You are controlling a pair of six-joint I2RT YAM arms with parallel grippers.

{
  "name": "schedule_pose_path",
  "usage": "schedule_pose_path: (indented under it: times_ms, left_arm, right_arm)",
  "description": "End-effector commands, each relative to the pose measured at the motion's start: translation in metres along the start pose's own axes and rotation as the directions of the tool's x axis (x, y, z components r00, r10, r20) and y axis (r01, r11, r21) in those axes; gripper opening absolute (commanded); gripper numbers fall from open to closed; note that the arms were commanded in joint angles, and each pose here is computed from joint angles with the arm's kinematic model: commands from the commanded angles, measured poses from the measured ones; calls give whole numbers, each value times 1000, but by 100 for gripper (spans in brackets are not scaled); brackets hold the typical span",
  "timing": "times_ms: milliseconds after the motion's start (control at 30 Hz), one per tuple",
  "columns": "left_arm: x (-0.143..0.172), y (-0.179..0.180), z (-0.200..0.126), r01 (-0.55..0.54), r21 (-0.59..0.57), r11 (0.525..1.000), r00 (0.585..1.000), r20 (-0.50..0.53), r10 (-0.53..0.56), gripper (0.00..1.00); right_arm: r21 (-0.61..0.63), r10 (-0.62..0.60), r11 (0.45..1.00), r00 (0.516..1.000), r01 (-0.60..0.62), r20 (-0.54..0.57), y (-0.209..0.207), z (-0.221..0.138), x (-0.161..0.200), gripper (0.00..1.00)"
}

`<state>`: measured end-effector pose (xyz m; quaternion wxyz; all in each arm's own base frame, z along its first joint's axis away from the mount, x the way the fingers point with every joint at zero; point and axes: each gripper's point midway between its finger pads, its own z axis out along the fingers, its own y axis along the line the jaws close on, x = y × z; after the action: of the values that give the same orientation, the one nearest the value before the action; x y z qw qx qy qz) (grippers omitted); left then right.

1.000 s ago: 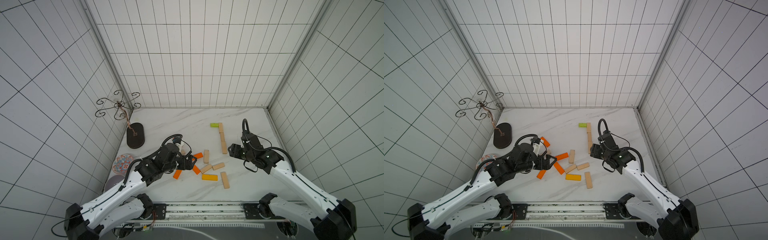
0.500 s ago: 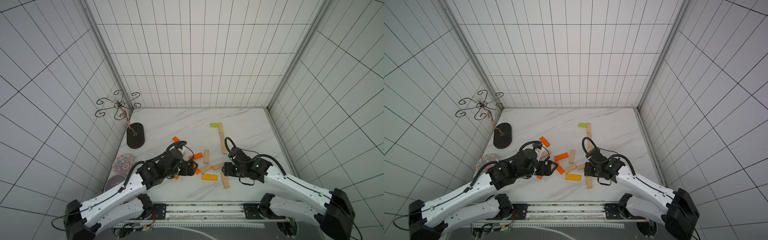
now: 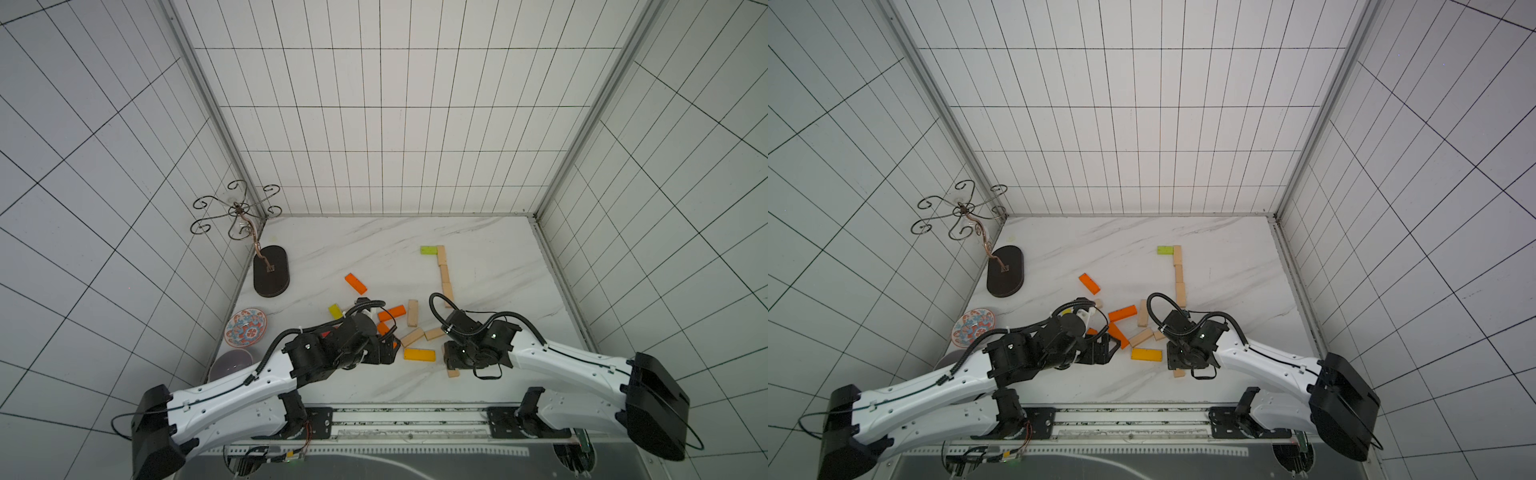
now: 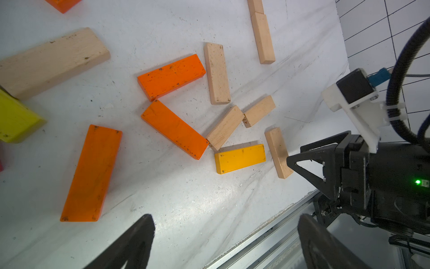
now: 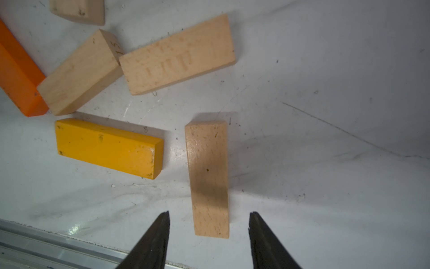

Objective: Assemble a giraffe with building blocks
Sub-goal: Pick up the building block from the center of the board.

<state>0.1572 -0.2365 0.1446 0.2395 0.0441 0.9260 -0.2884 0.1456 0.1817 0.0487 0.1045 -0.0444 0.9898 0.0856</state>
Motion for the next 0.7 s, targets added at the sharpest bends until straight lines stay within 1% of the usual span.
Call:
schedule_pose_path:
  times_ms: [0, 33, 133, 333, 433, 500, 667]
  left_arm:
    - [-7, -3, 4, 51, 11, 999, 997, 58, -51, 96]
    - [-8, -4, 4, 54, 16, 998, 996, 65, -55, 96]
    - [-8, -5, 5, 58, 26, 998, 995, 74, -59, 96]
    - [-10, -4, 7, 17, 12, 1000, 996, 88, -18, 96]
    - [-13, -3, 8, -1, 5, 1000, 995, 103, 0, 96]
    - [-15, -3, 7, -12, 12, 1000, 993, 116, 11, 97]
    - [-21, -7, 7, -29, 59, 998, 991, 132, 21, 97]
  right_arm:
    - [100, -23, 995, 997, 30, -70, -25, 16, 21, 55]
    - [103, -48, 993, 996, 56, -79, -25, 18, 22, 55]
    - [128, -61, 989, 993, 74, -103, -29, 25, 25, 54]
    - [157, -68, 984, 988, 89, -138, -28, 37, 26, 46]
    - [176, -65, 980, 986, 92, -153, -26, 41, 24, 45]
    - [193, -62, 977, 985, 93, -160, -26, 44, 22, 42]
    - [227, -29, 972, 990, 60, -141, -24, 39, 9, 25]
